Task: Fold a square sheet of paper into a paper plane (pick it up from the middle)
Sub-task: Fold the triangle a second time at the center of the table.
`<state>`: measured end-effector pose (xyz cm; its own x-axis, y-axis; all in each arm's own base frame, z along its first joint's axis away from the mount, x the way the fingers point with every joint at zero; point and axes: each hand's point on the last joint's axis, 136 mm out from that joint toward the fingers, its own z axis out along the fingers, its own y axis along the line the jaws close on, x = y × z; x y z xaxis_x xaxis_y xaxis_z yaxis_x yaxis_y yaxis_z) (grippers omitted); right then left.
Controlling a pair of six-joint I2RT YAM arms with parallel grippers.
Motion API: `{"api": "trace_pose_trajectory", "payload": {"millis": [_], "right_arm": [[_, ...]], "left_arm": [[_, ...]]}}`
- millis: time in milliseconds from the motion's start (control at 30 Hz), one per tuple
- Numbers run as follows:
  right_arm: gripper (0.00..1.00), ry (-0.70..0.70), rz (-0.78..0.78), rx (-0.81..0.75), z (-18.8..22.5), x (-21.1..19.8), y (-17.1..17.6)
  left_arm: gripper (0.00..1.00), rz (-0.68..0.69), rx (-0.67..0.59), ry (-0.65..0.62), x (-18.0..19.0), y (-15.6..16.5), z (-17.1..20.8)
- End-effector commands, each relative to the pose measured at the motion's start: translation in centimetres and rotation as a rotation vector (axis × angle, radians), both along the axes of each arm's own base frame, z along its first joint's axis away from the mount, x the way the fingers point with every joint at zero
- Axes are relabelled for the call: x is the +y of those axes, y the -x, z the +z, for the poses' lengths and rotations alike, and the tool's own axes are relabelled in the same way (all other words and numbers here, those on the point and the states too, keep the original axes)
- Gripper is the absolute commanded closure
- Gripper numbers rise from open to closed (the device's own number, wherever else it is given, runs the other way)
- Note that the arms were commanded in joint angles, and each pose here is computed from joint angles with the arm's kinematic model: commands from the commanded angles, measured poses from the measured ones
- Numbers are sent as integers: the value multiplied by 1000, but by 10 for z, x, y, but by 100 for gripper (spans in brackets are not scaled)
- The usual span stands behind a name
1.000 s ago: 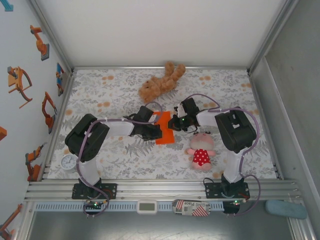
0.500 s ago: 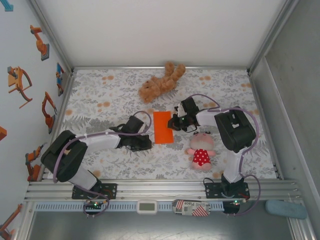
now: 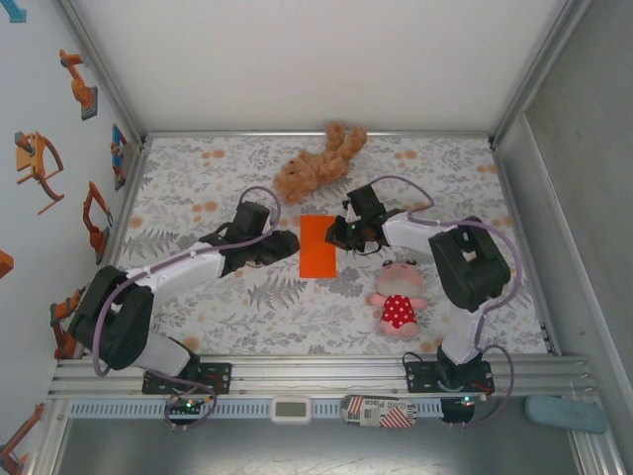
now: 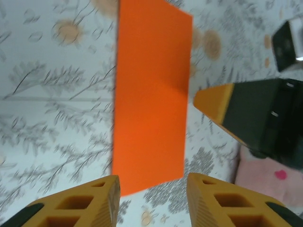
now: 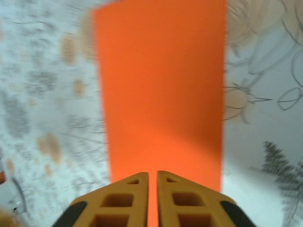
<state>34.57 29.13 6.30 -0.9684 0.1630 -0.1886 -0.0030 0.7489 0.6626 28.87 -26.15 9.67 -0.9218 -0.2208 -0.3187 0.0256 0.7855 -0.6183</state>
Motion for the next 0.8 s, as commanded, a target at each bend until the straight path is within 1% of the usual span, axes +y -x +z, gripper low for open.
{"api": "trace_pose_trajectory", "payload": {"millis": [0, 100, 133, 167, 200, 300, 367, 467, 567, 667, 767], "right_arm": [[82, -32, -5, -97, 48, -6, 3], [69, 43, -52, -93, 47, -27, 11], [64, 69, -70, -91, 45, -35, 13], [46, 93, -89, -90, 43, -42, 15], [37, 113, -105, -93, 43, -49, 16], [36, 143, -135, -103, 41, -61, 17], [37, 150, -143, -96, 38, -64, 18], [46, 123, -155, -68, 32, -61, 21], [54, 88, -159, -35, 26, -56, 25], [56, 59, -149, -27, 23, -53, 28], [58, 33, -123, -3, 18, -48, 34]], "left_arm": [[54, -17, -13, 58, -15, -12, 11], [53, -15, -10, 53, -19, -22, 8], [52, -15, -9, 56, -22, -26, 7], [52, -22, -5, 63, -25, -28, 5], [51, -29, 0, 75, -30, -31, 3], [52, -53, 23, 98, -43, -39, -5], [52, -54, 45, 89, -46, -43, -14], [54, -63, 74, 73, -51, -47, -24], [56, -65, 99, 28, -49, -50, -35], [57, -53, 116, -9, -45, -54, -46], [57, -50, 139, -4, -48, -55, -54]]}}
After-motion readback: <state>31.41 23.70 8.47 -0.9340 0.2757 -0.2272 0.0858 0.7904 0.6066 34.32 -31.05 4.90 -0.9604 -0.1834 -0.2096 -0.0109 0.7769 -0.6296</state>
